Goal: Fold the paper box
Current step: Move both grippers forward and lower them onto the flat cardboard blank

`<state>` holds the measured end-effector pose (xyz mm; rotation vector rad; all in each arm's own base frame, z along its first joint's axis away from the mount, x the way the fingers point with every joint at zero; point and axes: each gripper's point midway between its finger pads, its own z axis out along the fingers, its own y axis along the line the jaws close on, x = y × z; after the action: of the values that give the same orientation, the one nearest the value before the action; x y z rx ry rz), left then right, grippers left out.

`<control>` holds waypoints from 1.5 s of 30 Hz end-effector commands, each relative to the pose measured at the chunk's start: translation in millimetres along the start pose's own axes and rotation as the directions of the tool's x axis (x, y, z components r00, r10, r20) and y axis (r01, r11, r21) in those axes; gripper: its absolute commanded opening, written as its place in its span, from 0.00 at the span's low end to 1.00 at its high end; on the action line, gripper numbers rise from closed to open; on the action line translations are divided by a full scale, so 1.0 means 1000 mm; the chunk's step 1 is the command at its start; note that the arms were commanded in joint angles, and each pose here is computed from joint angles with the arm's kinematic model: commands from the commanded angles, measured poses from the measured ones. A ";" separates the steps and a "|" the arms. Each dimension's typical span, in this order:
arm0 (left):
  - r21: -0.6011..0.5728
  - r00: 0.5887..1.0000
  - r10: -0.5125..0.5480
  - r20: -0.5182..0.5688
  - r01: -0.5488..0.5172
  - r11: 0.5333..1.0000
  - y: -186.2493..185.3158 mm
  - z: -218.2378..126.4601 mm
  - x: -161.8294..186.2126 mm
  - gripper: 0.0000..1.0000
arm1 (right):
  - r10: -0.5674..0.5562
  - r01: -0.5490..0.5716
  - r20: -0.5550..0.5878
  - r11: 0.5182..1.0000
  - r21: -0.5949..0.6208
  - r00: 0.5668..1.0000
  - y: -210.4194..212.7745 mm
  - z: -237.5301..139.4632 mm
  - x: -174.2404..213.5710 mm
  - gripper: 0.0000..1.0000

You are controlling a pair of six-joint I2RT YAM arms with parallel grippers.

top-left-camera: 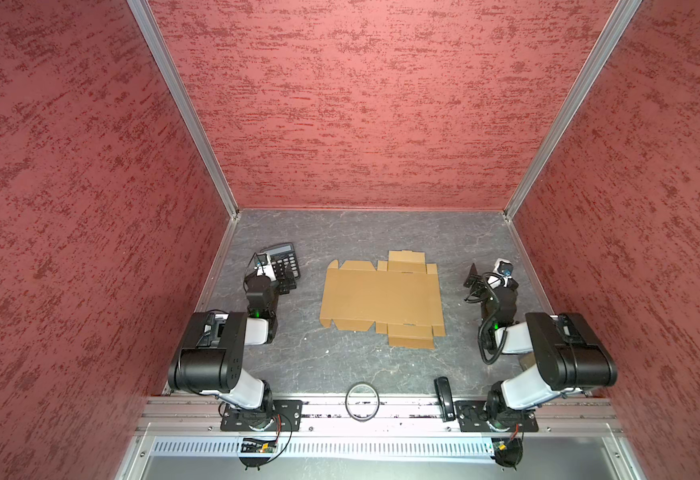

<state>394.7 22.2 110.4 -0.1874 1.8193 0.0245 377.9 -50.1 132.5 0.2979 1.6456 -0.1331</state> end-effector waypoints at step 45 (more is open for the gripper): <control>0.305 0.762 0.106 -0.639 0.124 0.944 -0.176 -0.038 -0.034 0.45 | 0.235 -0.297 -0.822 0.951 0.085 0.518 0.176 -0.116 0.054 0.13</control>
<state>404.3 -133.9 178.9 -0.0221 2.3996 -0.3704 317.6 141.3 113.6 0.5619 2.4856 0.3103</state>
